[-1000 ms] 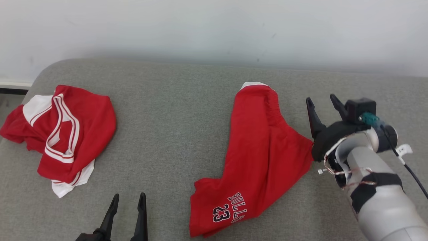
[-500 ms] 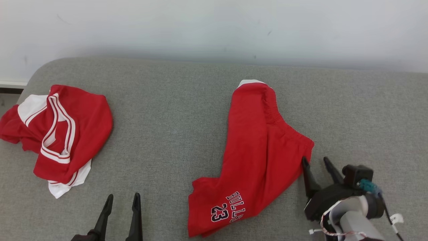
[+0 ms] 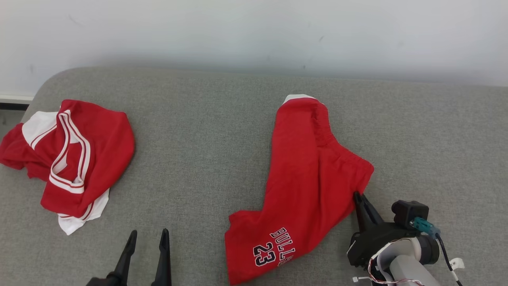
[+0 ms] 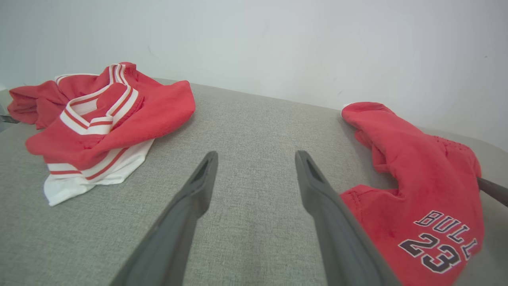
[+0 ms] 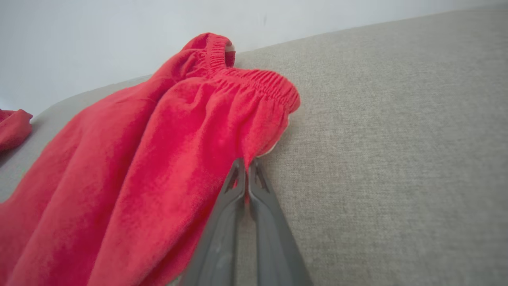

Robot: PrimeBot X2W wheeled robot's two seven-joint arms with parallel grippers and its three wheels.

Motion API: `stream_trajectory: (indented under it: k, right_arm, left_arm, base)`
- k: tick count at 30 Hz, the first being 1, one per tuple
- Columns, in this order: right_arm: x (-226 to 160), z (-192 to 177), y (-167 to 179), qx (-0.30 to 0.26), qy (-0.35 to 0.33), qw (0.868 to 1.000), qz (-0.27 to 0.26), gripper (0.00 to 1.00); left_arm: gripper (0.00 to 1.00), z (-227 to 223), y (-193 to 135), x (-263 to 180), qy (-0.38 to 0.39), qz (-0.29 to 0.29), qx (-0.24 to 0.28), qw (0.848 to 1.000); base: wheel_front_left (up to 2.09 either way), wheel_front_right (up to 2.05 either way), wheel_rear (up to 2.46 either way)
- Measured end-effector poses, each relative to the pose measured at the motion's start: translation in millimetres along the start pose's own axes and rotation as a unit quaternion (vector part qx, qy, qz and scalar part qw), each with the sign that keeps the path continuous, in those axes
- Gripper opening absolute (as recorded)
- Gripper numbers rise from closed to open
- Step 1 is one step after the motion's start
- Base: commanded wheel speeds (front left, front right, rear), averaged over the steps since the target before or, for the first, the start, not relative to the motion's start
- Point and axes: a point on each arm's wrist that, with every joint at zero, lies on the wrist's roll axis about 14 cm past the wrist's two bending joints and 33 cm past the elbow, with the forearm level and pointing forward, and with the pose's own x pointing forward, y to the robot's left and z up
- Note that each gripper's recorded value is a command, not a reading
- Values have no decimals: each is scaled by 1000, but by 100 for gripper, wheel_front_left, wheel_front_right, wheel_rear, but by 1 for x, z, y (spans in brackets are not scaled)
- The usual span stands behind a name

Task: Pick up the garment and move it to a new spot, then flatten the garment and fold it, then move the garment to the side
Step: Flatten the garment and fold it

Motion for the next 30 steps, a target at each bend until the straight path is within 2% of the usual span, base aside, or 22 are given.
stream_trajectory:
  k: [3,12,22,23,24,25,30]
  right_arm:
    - [-6,5,-3,-6,-12,1000,-2,0]
    - [-54,-11,-7,-15,-12,1000,-7,0]
    - [-101,-19,13,18,16,1000,4,0]
    - [-105,-21,11,20,24,999,0,14]
    - [-108,-23,10,19,31,999,-2,90]
    - [-111,-22,8,17,30,999,-6,100]
    - [-113,-3,3,0,7,1000,-13,100]
  left_arm:
    - [100,-4,-2,-4,7,-3,-2,1000]
    - [100,-7,-20,-6,11,-30,-7,999]
    - [100,-7,-33,-2,10,-52,-8,999]
    - [100,-7,-33,-2,10,-52,-7,999]
    - [100,-7,-32,-3,10,-51,-7,999]
    - [100,-8,-32,-3,12,-50,-7,999]
    - [100,-10,-28,-7,15,-44,-5,999]
  base:
    - [0,0,0]
    - [0,0,0]
    - [0,0,0]
    - [0,0,0]
    - [0,0,0]
    - [0,0,0]
    - [0,0,0]
